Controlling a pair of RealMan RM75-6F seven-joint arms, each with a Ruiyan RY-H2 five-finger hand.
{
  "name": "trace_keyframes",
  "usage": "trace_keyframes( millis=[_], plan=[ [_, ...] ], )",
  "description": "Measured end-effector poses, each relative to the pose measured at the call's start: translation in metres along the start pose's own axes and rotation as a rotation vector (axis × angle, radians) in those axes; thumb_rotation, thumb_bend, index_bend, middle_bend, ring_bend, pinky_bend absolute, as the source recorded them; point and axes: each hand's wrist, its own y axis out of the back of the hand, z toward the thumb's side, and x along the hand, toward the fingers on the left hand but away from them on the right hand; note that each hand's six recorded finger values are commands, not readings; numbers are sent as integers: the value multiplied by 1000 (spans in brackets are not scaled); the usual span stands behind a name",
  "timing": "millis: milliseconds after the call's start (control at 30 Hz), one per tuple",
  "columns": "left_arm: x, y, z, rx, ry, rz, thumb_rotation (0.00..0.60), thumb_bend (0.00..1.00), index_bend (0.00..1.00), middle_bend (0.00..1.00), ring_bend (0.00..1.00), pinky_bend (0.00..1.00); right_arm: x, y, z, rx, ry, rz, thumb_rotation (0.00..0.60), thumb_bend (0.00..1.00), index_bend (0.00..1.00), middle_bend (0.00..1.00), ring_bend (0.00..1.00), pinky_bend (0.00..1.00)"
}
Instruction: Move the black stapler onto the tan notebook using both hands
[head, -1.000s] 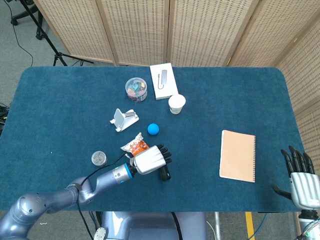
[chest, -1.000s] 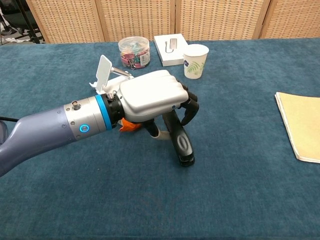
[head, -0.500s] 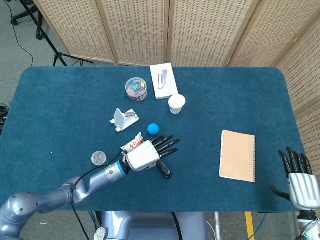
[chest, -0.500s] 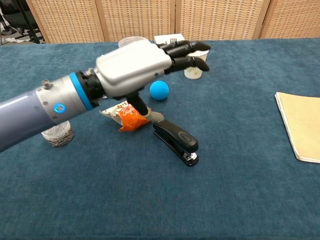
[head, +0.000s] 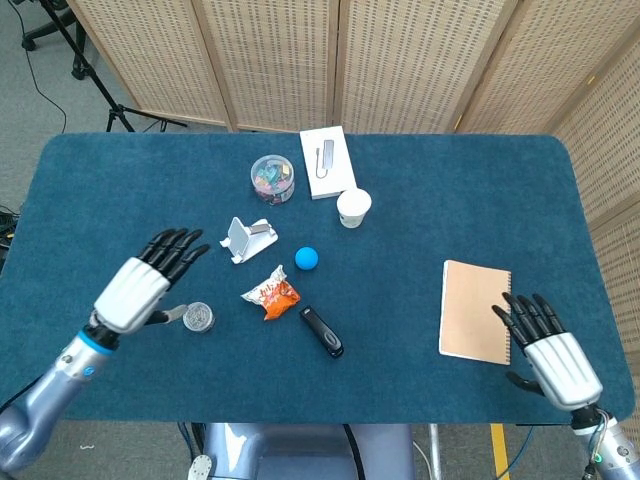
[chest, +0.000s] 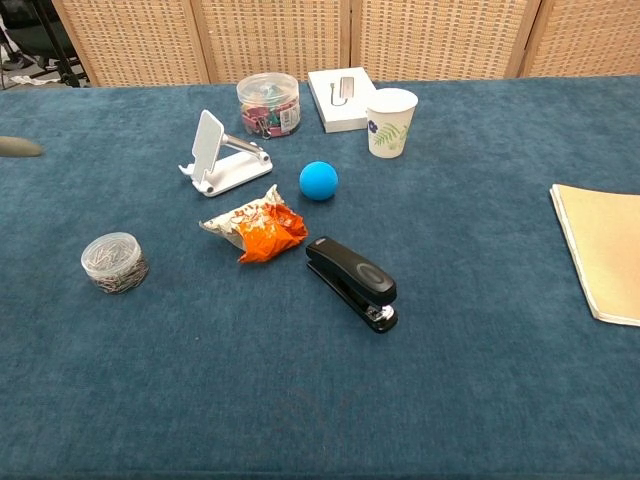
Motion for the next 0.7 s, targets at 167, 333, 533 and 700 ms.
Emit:
trace_keyframes(
  millis=[167,333,533,700],
  plan=[
    [-56,5,-31,-35,159,-28,600,0,62,0,0,79,-22,3,26,117,237,0,600,86,43,0,0,0],
    [-95,7,-46,-88,274,-32,600,0,59,0,0,79,-53,4,60,243,486,-28,600,92,56,0,0,0],
    [-120,13,-59,-130,347,-13,600,0,44,0,0,79,-86,3,102,341,697,-71,600,105,56,0,0,0],
    [-123,13,-61,-129,345,-20,600,0,43,0,0,79,-109,-3,139,442,871,-114,600,104,56,0,0,0]
  ],
)
